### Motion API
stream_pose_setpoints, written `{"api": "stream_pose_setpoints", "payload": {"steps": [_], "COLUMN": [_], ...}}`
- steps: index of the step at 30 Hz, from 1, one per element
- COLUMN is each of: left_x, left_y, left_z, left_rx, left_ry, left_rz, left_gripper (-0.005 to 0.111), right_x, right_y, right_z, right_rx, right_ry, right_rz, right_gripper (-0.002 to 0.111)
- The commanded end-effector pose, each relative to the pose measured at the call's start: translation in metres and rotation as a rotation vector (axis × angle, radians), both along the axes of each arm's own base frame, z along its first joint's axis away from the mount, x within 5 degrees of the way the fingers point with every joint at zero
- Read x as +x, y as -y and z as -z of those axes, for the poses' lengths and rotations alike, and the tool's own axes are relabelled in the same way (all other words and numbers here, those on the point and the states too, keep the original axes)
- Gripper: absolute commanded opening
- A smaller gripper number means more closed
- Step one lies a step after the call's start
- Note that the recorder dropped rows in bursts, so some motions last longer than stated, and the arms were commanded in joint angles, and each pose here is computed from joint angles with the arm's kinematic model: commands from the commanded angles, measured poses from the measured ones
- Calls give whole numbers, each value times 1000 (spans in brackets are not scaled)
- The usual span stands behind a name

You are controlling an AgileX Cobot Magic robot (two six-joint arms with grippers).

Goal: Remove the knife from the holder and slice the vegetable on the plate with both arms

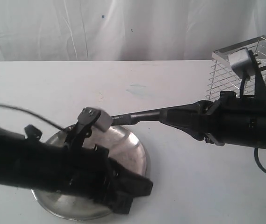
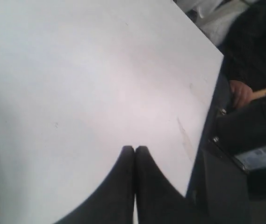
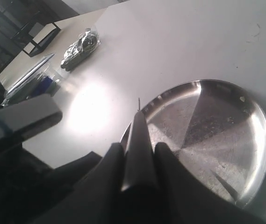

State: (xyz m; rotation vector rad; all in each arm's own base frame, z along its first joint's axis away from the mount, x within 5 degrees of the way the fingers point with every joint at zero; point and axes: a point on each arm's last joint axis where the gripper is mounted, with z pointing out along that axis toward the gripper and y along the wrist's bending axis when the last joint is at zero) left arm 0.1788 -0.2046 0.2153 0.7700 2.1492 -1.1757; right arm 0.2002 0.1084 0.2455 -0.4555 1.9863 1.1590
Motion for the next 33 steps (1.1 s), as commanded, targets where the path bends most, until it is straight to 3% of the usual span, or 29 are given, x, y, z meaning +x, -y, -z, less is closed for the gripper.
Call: {"api": "stream_pose_setpoints", "payload": {"steps": [1, 6, 16, 33], "left_x": [21, 35, 49, 63], "left_y": [16, 25, 20, 27], "left_z": [-9, -6, -1, -23], "left_rx": [-25, -18, 98, 64], "left_ry": [-17, -26, 74, 137], "left_rz": [-57, -76, -162, -196], "left_gripper": [0, 0, 0, 0], "right_x": [2, 2, 3, -4], "right_y": [1, 1, 1, 5], "right_z": [-2, -2, -1, 18], "right_rx": [-9, -11, -23, -68], "right_ry": [23, 23, 31, -30], "right_rz": [5, 8, 14, 48], "right_gripper": [0, 0, 0, 0]}}
